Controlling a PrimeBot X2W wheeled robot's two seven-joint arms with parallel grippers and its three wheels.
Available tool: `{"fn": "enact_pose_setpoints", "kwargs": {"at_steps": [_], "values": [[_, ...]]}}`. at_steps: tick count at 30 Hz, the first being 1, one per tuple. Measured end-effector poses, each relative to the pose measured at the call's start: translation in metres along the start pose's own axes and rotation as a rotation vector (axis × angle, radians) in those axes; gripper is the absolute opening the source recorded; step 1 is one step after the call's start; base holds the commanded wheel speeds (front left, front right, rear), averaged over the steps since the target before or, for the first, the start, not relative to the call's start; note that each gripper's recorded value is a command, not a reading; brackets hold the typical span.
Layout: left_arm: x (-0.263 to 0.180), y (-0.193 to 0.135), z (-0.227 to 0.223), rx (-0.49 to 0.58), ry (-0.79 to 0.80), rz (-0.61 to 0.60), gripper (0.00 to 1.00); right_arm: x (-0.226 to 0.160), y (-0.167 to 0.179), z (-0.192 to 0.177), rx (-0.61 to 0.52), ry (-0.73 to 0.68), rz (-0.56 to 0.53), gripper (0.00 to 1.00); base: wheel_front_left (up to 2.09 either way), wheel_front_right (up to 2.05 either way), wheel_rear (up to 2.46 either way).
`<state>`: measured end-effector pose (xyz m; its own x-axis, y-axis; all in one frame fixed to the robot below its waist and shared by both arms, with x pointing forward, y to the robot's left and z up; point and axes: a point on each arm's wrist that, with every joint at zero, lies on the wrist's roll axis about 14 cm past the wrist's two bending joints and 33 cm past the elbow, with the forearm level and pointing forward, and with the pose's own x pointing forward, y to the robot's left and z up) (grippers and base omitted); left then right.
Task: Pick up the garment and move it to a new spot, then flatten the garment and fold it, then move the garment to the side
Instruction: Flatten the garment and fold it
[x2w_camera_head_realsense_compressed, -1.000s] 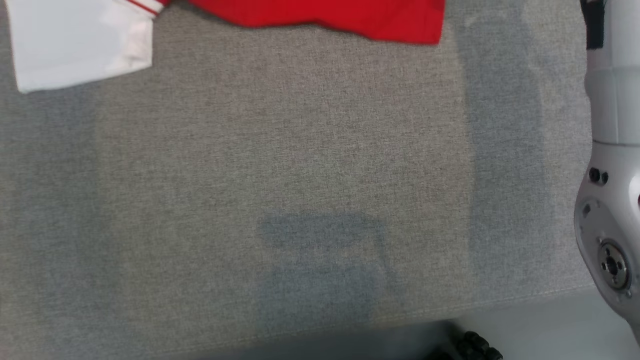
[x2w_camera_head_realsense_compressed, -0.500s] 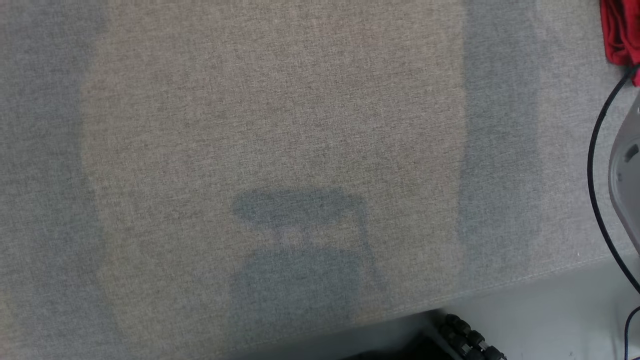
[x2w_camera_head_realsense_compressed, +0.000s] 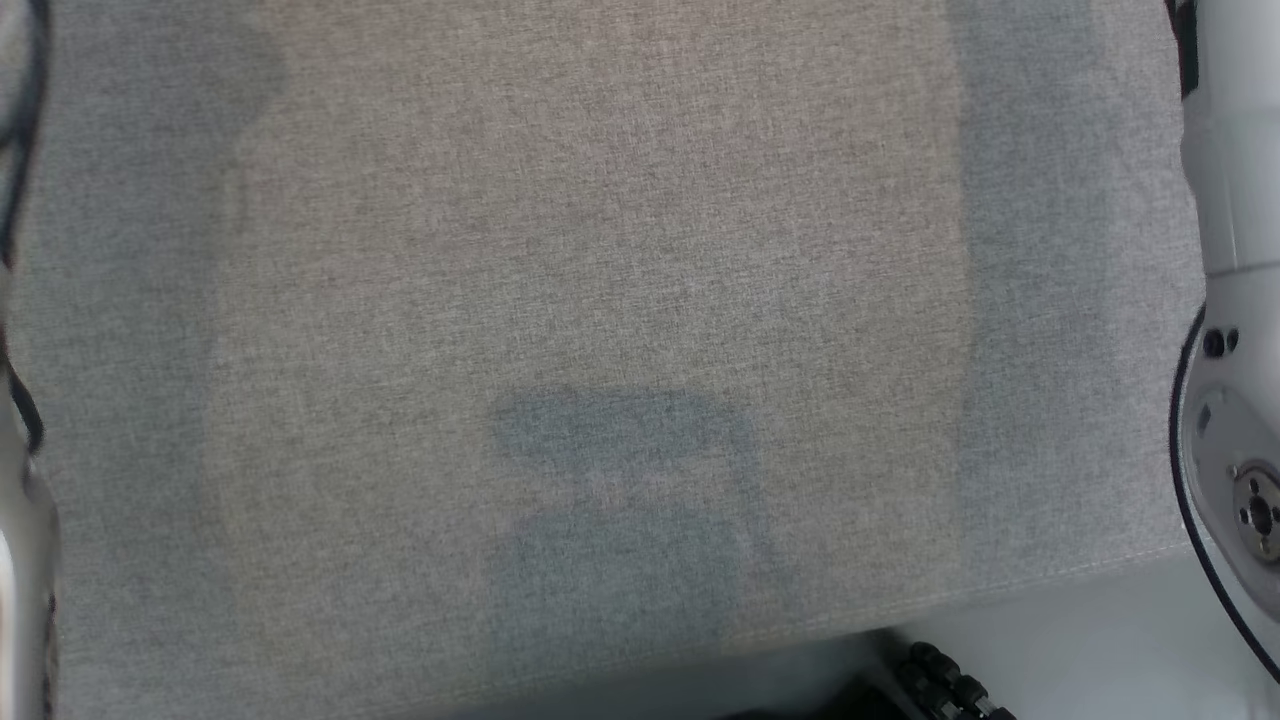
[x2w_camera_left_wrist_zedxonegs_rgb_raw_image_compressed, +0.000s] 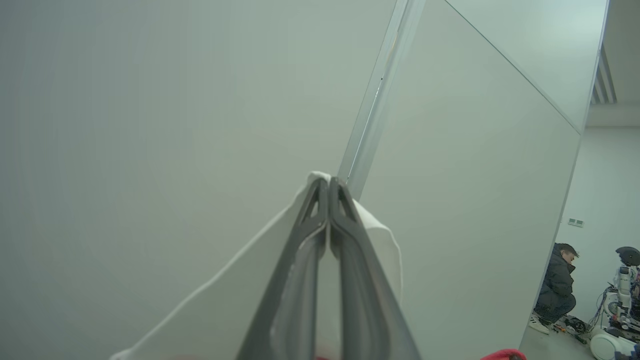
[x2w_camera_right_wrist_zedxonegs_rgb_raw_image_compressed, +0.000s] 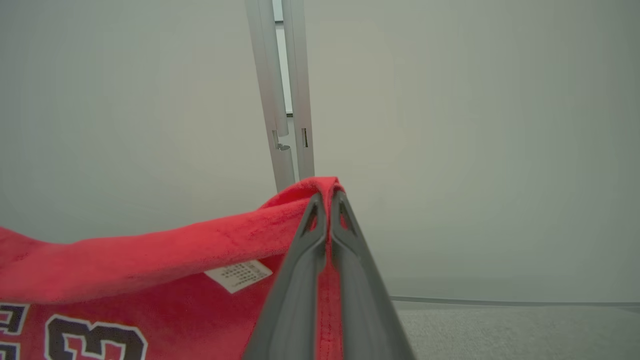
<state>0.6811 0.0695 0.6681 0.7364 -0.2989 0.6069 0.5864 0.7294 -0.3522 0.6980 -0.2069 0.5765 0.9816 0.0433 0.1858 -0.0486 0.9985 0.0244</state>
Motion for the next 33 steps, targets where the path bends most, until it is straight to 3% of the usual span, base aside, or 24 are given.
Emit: {"fn": "enact_pose_setpoints", "kwargs": {"at_steps": [4,9,17,27,33], "values": [[-0.057,0.008,-0.013,-0.038,0.075,0.100,0.00,-0.033,-0.008,-0.044,0.023,0.181,-0.001,0.00,0.00,0.00,0.00],[-0.134,0.006,-0.007,-0.088,0.135,0.260,0.00,-0.082,-0.023,-0.067,0.014,0.350,-0.005,0.00,0.00,0.00,0.00],[-0.231,-0.008,0.015,-0.111,0.204,0.499,0.00,-0.160,-0.030,-0.069,0.089,0.513,-0.032,0.00,0.00,0.00,0.00],[-0.309,-0.029,0.029,-0.027,0.281,0.646,0.00,-0.246,-0.015,-0.079,0.190,0.620,-0.073,0.00,0.00,0.00,0.00],[-0.358,-0.038,0.022,0.127,0.433,0.661,0.00,-0.286,-0.002,-0.092,0.252,0.673,-0.101,0.00,0.00,0.00,0.00]]}}
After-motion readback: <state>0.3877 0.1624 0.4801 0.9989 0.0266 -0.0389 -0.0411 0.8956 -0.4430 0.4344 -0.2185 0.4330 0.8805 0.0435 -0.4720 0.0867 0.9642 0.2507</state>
